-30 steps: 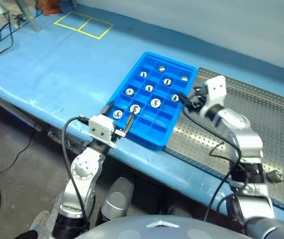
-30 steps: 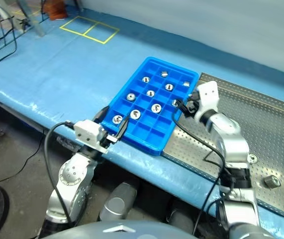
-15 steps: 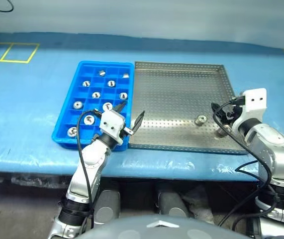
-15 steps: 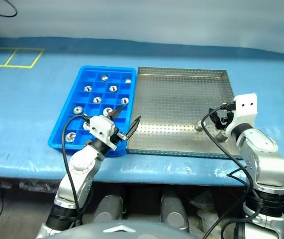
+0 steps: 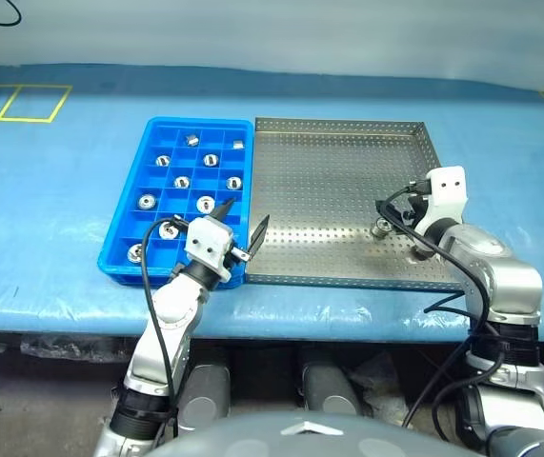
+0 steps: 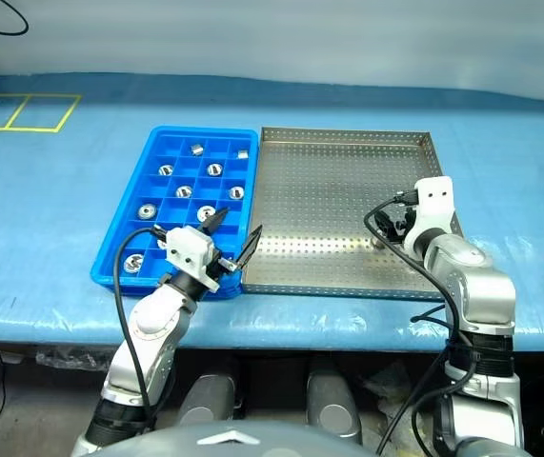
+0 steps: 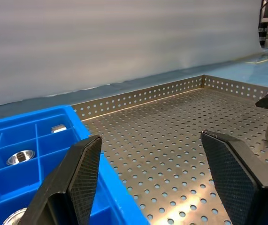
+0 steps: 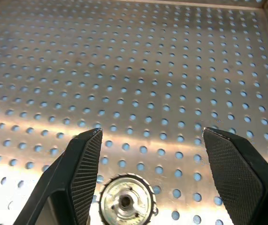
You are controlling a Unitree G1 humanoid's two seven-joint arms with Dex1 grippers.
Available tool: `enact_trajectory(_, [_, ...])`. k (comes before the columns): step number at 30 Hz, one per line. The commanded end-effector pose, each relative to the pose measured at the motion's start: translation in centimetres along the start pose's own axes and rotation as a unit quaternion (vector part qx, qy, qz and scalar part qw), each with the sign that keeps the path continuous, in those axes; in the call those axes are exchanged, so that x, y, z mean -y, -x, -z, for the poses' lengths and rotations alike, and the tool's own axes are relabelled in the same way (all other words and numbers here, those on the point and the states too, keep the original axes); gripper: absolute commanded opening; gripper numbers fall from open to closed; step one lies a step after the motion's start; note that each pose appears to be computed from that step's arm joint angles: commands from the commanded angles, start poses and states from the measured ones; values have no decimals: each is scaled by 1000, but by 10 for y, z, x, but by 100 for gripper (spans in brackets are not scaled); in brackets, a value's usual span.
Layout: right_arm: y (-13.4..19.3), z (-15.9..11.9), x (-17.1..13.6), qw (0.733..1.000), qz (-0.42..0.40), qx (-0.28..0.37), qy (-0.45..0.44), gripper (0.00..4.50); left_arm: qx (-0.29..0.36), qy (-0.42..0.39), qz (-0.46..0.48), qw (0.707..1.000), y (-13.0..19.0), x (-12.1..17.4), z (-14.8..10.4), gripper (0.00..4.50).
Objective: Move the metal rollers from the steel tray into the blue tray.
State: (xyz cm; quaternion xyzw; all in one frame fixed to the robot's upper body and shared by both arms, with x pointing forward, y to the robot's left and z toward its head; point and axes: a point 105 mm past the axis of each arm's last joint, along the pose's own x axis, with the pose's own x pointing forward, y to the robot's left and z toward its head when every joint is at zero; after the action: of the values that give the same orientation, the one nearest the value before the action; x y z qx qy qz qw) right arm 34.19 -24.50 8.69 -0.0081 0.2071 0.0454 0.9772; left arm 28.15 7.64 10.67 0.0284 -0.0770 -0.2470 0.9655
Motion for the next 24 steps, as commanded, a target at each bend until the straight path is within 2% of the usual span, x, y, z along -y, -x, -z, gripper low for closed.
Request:
enact_trajectory(1, [2, 2, 6, 1000, 7, -8, -20, 361, 30, -12, -8, 999, 3, -1, -16, 372])
enact_trajectory(7, [-5, 22, -13, 996, -52, -45, -52, 361, 30, -14, -11, 999, 3, -3, -16, 372])
enact_trajectory(10, [-6, 22, -19, 996, -65, -40, -52, 296, 31, -15, -10, 999, 3, -3, -17, 372])
enact_trajectory(14, [-5, 22, -19, 996, -66, -38, -50, 176, 30, -18, -10, 999, 4, -4, -17, 372])
enact_trajectory(15, [-5, 21, -17, 997, -60, -33, -42, 174, 30, -18, -11, 999, 4, -4, -17, 372])
enact_trajectory(18, [-4, 3, -22, 998, -66, 14, -11, 174, 29, -21, -15, 999, 5, -6, -17, 372])
enact_trajectory(24, [0, -52, -85, 971, -189, 141, 31, 174, 40, -34, -46, 998, 12, -16, -25, 372])
